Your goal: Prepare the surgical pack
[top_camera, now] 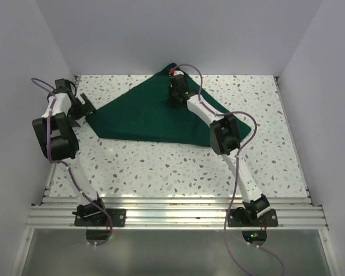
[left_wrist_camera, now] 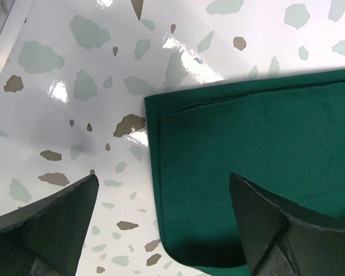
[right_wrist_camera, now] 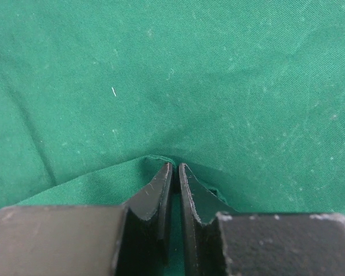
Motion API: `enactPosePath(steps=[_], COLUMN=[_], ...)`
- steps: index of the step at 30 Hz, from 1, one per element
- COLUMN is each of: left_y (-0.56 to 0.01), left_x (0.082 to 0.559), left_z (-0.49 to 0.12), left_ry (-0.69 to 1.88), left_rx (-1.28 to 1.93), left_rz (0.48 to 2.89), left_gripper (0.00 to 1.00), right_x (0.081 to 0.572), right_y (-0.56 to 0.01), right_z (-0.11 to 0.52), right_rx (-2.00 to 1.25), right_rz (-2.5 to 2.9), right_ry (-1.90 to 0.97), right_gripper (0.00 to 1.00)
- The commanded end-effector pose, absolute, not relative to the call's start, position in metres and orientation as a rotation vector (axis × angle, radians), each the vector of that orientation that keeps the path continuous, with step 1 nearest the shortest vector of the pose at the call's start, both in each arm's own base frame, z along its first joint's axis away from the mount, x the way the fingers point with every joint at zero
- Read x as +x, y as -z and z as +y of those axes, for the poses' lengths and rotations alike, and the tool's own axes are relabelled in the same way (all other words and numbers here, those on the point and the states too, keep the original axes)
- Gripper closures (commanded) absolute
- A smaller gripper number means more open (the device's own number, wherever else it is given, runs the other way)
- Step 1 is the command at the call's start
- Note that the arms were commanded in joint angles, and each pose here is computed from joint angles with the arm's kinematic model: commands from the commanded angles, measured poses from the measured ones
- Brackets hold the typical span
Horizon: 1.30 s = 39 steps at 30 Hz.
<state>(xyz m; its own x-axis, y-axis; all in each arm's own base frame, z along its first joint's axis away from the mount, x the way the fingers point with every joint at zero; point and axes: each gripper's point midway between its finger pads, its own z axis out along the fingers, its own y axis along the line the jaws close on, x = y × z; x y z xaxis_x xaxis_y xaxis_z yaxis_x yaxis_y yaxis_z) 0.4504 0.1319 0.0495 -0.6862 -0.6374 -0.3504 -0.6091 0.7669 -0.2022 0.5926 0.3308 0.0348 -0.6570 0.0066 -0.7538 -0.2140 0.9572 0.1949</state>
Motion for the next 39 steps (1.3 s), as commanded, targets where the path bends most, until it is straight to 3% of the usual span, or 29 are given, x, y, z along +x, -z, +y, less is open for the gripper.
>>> enactPosePath(steps=[1,10,16,19,25,33,39], left_y=[-0.057,-0.034,-0.020,-0.014,-0.013,-0.036,-0.082], left_x=[0.461,0.477,0.483,0.487,0.487,0.487,0.502], left_z=[0.146,0.143,0.137,0.131,0.114,0.108,0.093], left_ry=[0.060,0.136,0.199,0.254,0.381,0.422,0.568], left_rx=[-0.909,-0.903,-0.944,-0.932,-0.898,-0.830,-0.775], left_rz=[2.540,2.559,2.565,2.560,2.554,2.531,2.431], left_gripper=[0.00,0.02,0.06,0.12,0.42,0.97,1.00], right_x=[0.587,0.584,0.584,0.584,0.583,0.583,0.577], right_y=[-0.026,-0.019,-0.017,-0.016,-0.017,-0.025,-0.032], right_z=[0.345,0.345,0.346,0.345,0.345,0.353,0.357], right_rx=[-0.145,-0.138,-0.137,-0.135,-0.131,-0.082,-0.001], right_rz=[2.285,2.300,2.301,2.303,2.306,2.326,2.365], right_ry=[-0.406,-0.410,-0.414,-0.415,-0.414,-0.467,-0.558], right_gripper=[0.86,0.78,0.75,0.73,0.67,0.60,0.53])
